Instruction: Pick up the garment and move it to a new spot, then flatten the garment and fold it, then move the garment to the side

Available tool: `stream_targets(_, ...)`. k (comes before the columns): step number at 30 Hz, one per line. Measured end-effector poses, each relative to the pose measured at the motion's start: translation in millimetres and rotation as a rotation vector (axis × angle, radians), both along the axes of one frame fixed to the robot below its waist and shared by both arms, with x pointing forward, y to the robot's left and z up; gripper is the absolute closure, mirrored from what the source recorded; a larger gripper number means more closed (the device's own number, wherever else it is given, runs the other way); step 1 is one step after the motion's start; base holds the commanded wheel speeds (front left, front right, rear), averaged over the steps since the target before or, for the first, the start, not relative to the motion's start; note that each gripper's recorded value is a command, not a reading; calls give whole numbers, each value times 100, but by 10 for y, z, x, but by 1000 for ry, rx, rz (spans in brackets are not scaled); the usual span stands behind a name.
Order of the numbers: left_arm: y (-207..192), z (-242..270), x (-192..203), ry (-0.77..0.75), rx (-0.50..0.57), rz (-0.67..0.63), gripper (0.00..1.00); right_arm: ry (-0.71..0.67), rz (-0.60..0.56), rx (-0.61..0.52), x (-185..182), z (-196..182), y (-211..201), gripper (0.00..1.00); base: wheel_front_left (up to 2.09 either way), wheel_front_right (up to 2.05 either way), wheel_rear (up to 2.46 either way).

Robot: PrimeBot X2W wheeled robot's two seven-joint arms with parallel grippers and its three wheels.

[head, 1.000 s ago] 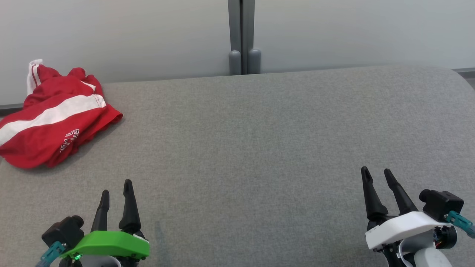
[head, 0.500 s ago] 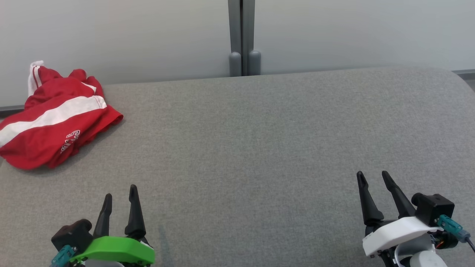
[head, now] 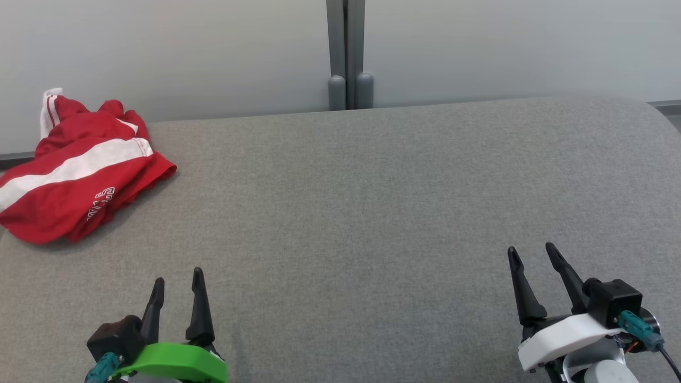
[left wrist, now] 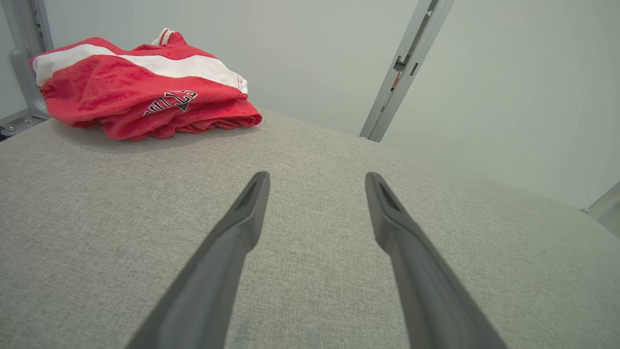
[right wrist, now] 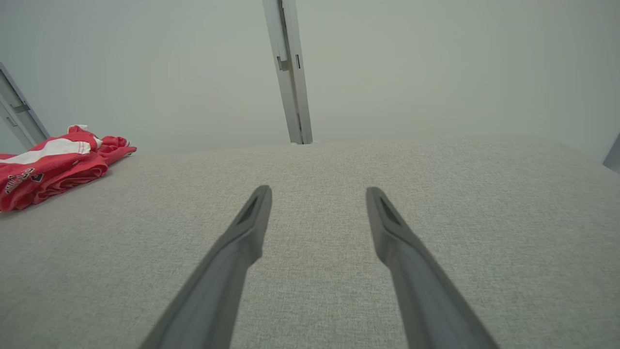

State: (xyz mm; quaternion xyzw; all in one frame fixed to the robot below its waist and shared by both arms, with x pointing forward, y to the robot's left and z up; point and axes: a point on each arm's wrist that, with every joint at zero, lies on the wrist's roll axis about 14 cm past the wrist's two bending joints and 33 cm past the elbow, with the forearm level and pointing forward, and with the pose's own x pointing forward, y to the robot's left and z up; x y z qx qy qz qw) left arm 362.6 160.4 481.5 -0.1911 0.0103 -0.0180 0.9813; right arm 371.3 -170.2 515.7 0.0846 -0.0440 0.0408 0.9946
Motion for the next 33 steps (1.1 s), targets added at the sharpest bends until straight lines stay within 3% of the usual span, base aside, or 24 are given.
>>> stream_targets(20, -66, -54, -35, -9, 109, -33, 0, -44, 24, -133, -14, 56, 68, 0, 0, 0, 0)
stream_targets(33, -69, -98, -45, 4, 110, -35, 0, -37, 27, -137, -12, 32, 74, 0, 0, 0, 0)
